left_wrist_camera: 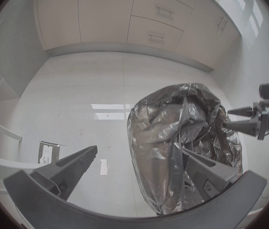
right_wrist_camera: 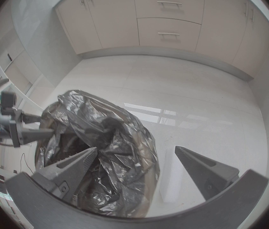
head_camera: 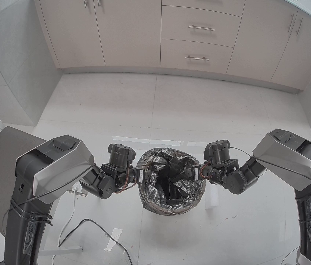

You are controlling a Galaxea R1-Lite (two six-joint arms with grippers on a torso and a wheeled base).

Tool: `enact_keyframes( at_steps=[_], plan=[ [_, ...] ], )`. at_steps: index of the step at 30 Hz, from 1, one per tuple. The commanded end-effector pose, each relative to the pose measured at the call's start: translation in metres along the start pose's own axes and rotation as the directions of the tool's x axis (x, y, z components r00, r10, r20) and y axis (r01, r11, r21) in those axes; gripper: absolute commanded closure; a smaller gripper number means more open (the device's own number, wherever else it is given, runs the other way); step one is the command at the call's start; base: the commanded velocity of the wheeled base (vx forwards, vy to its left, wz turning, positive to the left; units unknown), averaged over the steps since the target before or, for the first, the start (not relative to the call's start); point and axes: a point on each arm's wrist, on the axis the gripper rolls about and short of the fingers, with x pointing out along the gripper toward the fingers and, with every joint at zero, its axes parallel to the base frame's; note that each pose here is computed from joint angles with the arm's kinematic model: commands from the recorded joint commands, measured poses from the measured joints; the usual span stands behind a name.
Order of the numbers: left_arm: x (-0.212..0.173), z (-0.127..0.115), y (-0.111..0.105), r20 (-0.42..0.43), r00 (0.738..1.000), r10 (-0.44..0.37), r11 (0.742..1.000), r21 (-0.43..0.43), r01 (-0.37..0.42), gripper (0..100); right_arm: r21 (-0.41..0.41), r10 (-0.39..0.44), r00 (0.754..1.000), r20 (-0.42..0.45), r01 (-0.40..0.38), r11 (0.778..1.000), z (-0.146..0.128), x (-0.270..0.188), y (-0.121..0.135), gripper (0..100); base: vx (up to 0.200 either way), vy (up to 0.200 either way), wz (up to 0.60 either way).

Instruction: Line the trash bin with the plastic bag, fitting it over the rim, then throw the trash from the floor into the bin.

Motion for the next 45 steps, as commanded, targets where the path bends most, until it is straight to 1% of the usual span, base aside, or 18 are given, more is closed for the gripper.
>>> enact_keyframes(
  at_steps=[1,11,20,23,24,29,34,37,40,45],
  plan=[
    [0.007,-0.013,-0.001,-0.032,0.999,0.002,1.000,0.005,-0.002,0,-0.004,0.020,0.999,0.036,-0.020,1.000,0.011,-0.003,0.009,0,0.000,0.000,0.00],
    [0.012,-0.020,0.000,-0.031,1.000,0.000,1.000,0.003,0.000,0,-0.009,0.057,0.994,0.098,-0.056,0.998,0.026,0.003,0.028,0,0.000,0.000,0.00],
    [0.014,-0.024,0.000,-0.037,0.999,0.003,1.000,0.004,-0.003,0,-0.051,0.062,0.992,0.109,-0.057,0.997,0.026,0.017,0.034,0,0.000,0.000,0.00],
    [0.014,-0.024,0.000,-0.037,0.999,0.003,1.000,0.004,-0.003,0,-0.051,0.062,0.992,0.109,-0.057,0.997,0.026,0.017,0.034,0,0.000,0.000,0.00],
    [0.014,-0.022,0.000,-0.023,1.000,0.000,1.000,0.001,0.000,0,-0.054,0.064,0.991,0.120,-0.057,0.997,0.029,0.030,0.037,0,0.000,0.000,0.00],
    [0.014,-0.022,0.000,-0.025,1.000,0.002,1.000,0.000,-0.002,0,-0.052,0.061,0.990,0.124,-0.055,0.997,0.030,0.045,0.040,0,0.000,0.000,0.00],
    [0.012,-0.023,0.000,-0.029,1.000,0.003,1.000,0.000,-0.003,0,-0.038,0.050,0.984,0.171,-0.044,0.998,0.043,0.051,0.039,0,0.000,0.000,0.00],
    [0.012,-0.023,0.000,-0.022,1.000,0.000,1.000,0.000,0.000,0,-0.034,0.043,0.984,0.174,-0.038,0.999,0.045,0.051,0.035,0,0.000,0.000,0.00],
    [0.012,-0.023,0.000,-0.016,1.000,0.001,1.000,-0.001,-0.001,0,-0.028,0.024,0.990,0.137,-0.020,0.999,0.042,0.055,0.026,0,0.000,0.000,0.00],
    [0.012,-0.024,0.000,-0.017,1.000,-0.001,1.000,-0.001,0.001,0,-0.019,0.014,0.989,0.150,-0.011,1.000,0.043,0.063,0.022,0,0.000,0.000,0.00]
  ],
)
